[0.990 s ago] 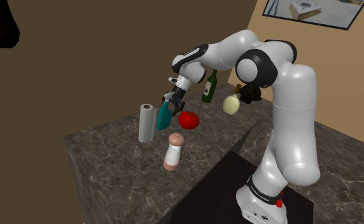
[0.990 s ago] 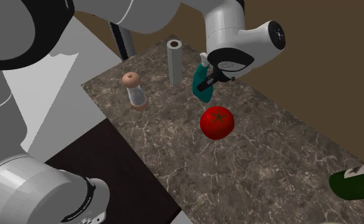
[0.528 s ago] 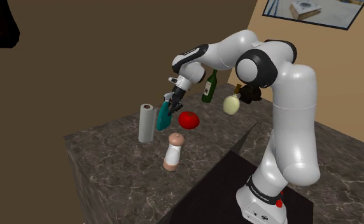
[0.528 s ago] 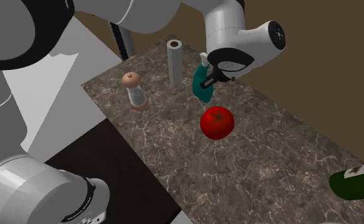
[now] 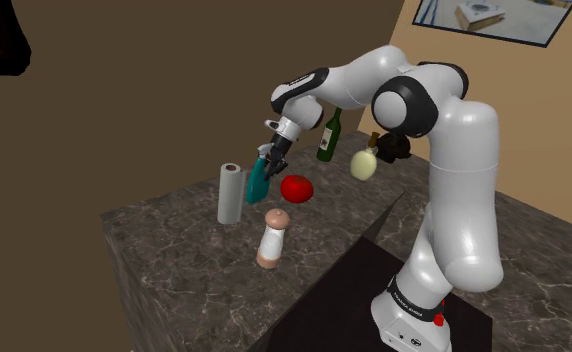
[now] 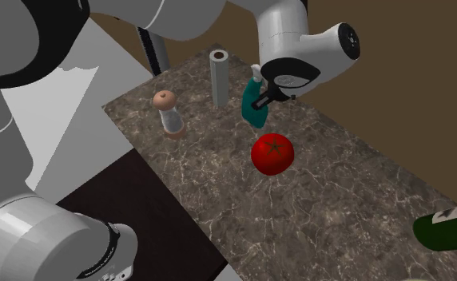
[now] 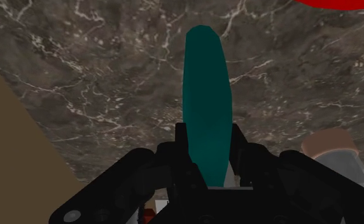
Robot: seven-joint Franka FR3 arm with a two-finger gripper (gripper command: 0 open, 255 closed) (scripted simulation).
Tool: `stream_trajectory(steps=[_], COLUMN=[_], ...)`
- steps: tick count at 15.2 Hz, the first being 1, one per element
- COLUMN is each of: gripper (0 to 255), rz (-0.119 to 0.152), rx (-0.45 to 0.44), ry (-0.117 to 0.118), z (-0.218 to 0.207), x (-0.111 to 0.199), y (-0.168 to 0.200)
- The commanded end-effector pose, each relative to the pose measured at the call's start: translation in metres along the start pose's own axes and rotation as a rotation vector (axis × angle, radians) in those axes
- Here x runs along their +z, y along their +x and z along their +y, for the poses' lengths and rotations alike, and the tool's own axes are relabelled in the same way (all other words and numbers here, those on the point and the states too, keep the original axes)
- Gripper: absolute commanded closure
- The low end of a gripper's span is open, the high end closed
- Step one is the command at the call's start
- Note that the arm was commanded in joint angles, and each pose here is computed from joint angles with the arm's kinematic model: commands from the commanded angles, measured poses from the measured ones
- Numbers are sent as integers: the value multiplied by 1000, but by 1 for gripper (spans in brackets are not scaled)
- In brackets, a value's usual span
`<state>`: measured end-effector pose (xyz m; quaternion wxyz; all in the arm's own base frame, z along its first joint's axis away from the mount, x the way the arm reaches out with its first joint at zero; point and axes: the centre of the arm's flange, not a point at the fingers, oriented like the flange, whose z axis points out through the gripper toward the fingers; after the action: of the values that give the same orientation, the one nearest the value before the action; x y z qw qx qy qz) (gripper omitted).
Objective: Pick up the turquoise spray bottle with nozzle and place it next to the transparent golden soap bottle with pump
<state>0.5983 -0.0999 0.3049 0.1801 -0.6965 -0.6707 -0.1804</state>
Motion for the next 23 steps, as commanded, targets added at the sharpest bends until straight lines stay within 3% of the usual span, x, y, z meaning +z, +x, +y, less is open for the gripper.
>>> stream_trajectory(steps=[1,23], gripper=[255,255], rz=[0,0], rx=[0,0], ry=[0,0], z=[0,-1], x=[-9,-110], y=[5,62])
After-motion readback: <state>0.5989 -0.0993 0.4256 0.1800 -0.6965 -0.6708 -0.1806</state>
